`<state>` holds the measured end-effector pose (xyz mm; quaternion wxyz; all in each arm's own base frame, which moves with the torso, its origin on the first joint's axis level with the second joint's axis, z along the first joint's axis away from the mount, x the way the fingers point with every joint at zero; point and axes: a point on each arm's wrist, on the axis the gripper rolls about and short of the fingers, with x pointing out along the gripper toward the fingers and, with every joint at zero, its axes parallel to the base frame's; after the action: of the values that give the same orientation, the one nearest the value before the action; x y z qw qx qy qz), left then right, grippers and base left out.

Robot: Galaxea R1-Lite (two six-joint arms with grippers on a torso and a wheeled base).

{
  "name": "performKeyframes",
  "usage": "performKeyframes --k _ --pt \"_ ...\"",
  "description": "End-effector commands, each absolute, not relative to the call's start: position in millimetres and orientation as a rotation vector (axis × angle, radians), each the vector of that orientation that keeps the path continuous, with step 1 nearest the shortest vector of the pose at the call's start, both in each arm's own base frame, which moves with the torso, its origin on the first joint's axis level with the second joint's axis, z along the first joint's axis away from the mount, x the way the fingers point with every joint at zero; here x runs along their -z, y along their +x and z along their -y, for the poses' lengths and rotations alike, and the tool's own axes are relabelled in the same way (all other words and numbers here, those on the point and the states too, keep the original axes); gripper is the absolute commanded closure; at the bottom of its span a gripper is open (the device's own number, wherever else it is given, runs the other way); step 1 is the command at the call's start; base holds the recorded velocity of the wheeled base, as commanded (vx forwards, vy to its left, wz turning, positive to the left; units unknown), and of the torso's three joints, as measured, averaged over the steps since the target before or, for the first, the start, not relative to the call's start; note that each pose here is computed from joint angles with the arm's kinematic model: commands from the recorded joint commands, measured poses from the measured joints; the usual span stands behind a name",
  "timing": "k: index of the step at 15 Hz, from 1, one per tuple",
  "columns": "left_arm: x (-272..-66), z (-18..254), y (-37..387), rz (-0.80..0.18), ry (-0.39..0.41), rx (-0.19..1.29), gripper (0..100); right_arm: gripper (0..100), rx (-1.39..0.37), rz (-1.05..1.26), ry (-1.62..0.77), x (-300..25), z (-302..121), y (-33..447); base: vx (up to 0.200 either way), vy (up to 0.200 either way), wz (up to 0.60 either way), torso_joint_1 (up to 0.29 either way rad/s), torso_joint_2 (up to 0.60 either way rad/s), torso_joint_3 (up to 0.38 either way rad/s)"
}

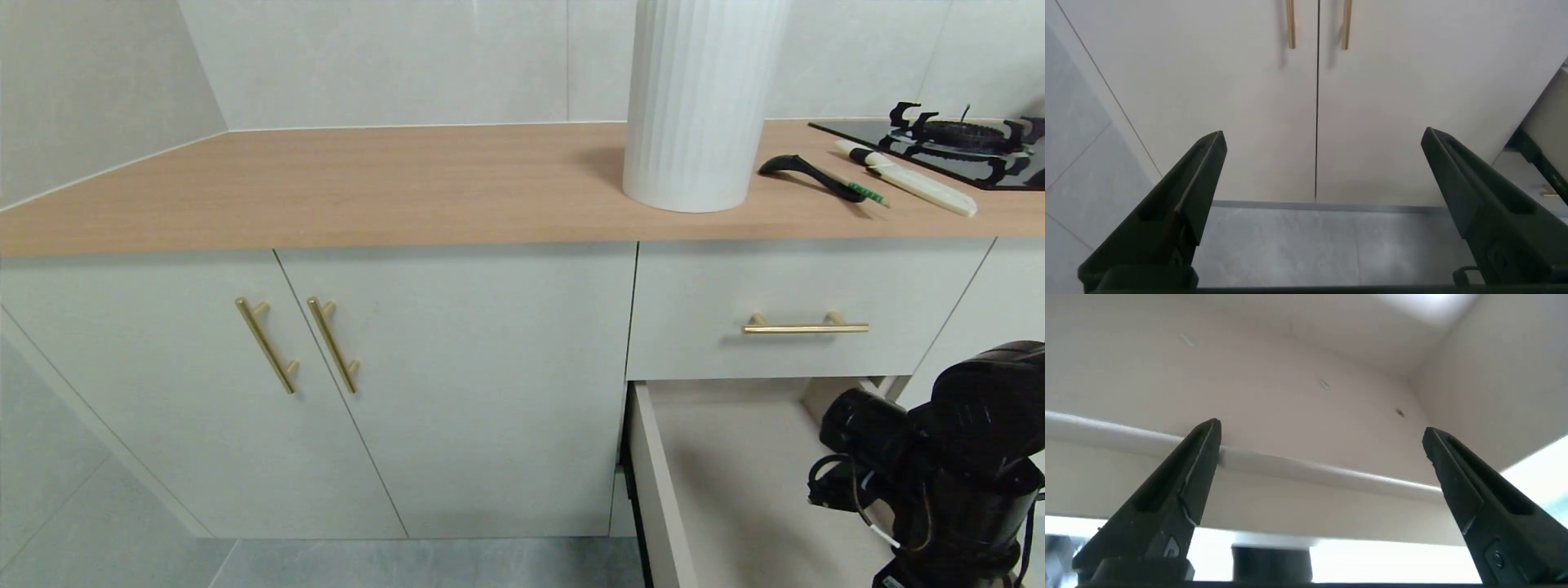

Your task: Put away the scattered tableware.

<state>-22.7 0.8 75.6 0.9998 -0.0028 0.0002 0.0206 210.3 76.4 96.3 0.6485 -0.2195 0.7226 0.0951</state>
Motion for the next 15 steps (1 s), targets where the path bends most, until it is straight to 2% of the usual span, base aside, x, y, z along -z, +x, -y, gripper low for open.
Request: performKeyframes --k 1,5,10,12,15 --pt "-76 -1 -23 -0.001 -0.006 -0.041 0 0 -0.218 -1.645 -0.505 -94 -78 212 0.0 0.0 0.0 0.0 0.0 0.0" --pt "-76 -1 -23 -0.001 -0.006 -0.043 0 0 -0.209 -1.587 -0.484 -103 -79 217 0.0 0.0 0.0 0.0 0.0 0.0" --pt "-76 -1 -23 -0.001 -0.006 -0.043 0 0 -0.149 -1.27 -0.314 -169 -69 195 0.0 0.0 0.0 0.0 0.0 0.0" --pt "-76 -1 -23 -0.001 -0.006 -0.043 0 0 -0.145 -1.031 -0.213 -212 -61 172 0.0 0.0 0.0 0.0 0.0 0.0" --pt "-76 -1 -23 -0.001 -0.006 -0.041 0 0 -0.164 -0.772 -0.137 -244 -51 145 0.0 0.0 0.0 0.0 0.0 0.0"
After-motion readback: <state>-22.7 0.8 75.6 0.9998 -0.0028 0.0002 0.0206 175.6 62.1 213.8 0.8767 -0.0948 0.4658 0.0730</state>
